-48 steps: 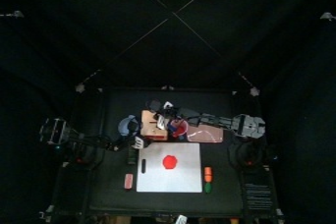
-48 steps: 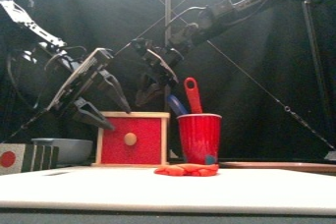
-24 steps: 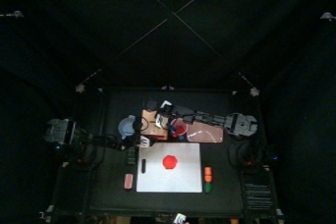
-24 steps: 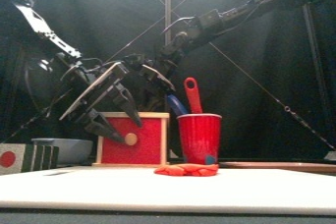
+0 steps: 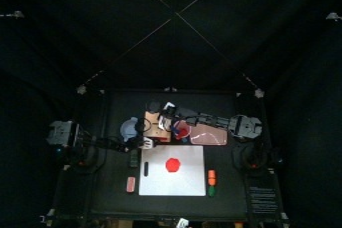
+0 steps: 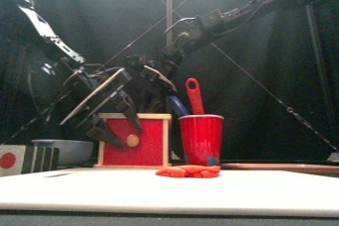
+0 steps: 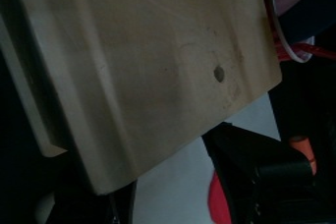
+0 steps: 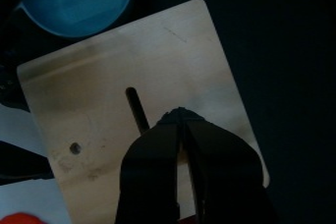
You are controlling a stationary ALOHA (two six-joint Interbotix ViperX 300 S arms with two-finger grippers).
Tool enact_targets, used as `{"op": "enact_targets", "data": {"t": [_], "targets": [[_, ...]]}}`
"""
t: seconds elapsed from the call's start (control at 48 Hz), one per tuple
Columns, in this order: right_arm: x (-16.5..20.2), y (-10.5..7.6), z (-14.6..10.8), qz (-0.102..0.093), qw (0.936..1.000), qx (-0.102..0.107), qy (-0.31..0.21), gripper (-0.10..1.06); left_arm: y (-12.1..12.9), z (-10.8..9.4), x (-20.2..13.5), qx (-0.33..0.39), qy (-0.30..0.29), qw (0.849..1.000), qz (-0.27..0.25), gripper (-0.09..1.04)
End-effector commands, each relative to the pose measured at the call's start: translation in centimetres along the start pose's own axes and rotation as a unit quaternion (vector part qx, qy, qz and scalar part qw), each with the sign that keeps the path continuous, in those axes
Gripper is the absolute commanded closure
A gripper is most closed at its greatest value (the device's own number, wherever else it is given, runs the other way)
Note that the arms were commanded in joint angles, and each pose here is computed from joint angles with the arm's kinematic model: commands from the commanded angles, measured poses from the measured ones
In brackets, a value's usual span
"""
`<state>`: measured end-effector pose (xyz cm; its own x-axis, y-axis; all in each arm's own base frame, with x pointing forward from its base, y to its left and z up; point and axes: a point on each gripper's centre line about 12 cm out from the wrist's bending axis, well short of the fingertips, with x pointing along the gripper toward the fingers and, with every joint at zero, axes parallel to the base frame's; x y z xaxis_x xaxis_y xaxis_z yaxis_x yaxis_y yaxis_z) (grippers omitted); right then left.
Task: Get the cutter from the drawer then cut the dough then place the extra dough in the bowl
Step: Open the drawer
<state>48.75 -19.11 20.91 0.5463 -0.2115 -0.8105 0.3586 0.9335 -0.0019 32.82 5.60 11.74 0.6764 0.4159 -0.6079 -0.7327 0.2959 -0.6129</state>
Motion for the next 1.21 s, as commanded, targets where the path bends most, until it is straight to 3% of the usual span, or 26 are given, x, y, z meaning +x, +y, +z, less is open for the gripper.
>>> {"op": "enact_targets", "data": {"t": [0.021, 0.312, 0.667, 0.896, 1.208], "targets": [[-1.3, 0.0, 0.9, 0.0, 0.9998, -0.002, -0.018, 0.95, -0.9, 0.5, 0.0, -0.009, -0.008, 1.0, -0.009, 0.11], [-1.3, 0.0, 0.9, 0.0, 0.9998, -0.003, -0.018, 0.95, -0.8, 0.4, 0.2, -0.014, -0.007, 1.0, -0.005, 0.13], [-1.1, 0.1, 0.7, 0.0, 0.9999, -0.005, -0.014, 0.95, -0.9, 0.0, 0.4, -0.022, 0.003, 1.0, 0.0, 0.39], [-0.9, 0.0, 0.3, -0.003, 0.9999, -0.007, -0.008, 0.95, -1.0, -0.3, 0.0, -0.028, 0.007, 1.0, -0.002, 0.39], [-0.8, 0.0, 0.2, -0.003, 0.9999, -0.009, -0.007, 0.95, -1.4, -2.9, -1.1, -0.045, 0.035, 0.998, 0.0, 0.39]]}}
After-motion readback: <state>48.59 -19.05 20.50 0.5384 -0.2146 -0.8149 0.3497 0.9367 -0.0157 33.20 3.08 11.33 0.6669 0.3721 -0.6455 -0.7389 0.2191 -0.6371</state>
